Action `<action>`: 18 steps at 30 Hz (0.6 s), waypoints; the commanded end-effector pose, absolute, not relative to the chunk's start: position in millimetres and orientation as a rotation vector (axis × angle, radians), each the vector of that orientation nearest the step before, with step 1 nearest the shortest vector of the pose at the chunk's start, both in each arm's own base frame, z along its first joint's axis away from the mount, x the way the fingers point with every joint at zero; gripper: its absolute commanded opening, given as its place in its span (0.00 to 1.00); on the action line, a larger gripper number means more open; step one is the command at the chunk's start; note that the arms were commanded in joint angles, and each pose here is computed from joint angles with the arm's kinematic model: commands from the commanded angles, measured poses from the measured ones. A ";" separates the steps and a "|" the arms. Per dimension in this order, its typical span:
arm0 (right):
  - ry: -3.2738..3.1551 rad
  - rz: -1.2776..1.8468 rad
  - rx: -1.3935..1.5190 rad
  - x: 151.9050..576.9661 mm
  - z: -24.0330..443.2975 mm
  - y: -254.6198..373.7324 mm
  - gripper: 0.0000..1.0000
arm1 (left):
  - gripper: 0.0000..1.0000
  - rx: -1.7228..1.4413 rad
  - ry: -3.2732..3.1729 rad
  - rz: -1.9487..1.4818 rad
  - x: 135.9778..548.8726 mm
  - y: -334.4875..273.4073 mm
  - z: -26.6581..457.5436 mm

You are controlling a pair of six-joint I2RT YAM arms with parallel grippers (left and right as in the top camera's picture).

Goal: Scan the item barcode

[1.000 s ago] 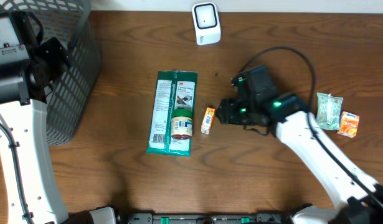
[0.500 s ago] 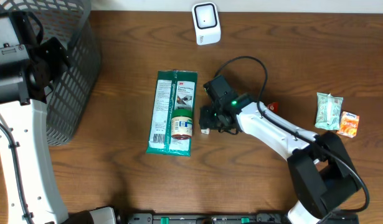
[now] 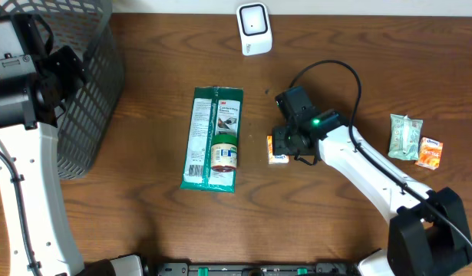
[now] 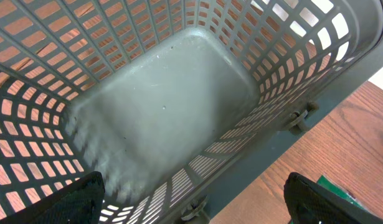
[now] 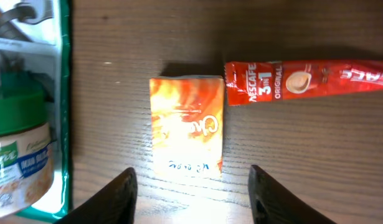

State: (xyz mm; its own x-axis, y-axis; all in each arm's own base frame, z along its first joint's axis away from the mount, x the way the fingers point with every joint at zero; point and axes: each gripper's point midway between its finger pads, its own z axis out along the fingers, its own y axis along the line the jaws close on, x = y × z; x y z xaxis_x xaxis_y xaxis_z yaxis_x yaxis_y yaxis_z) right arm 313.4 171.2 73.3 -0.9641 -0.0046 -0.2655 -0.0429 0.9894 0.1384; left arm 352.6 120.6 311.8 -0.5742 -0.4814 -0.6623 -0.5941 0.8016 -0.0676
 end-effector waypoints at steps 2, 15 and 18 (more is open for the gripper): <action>2.827 0.315 -0.162 310.9 90.5 190.7 0.48 | 0.92 -0.789 2.284 0.232 351.3 124.5 314.8; 2.718 -0.243 -0.128 309.0 46.7 192.7 0.36 | 0.92 -0.789 2.284 0.232 351.3 124.5 314.8; 2.730 -0.260 -0.146 310.7 26.7 199.6 0.36 | 0.92 -0.789 2.284 0.232 351.3 124.5 314.8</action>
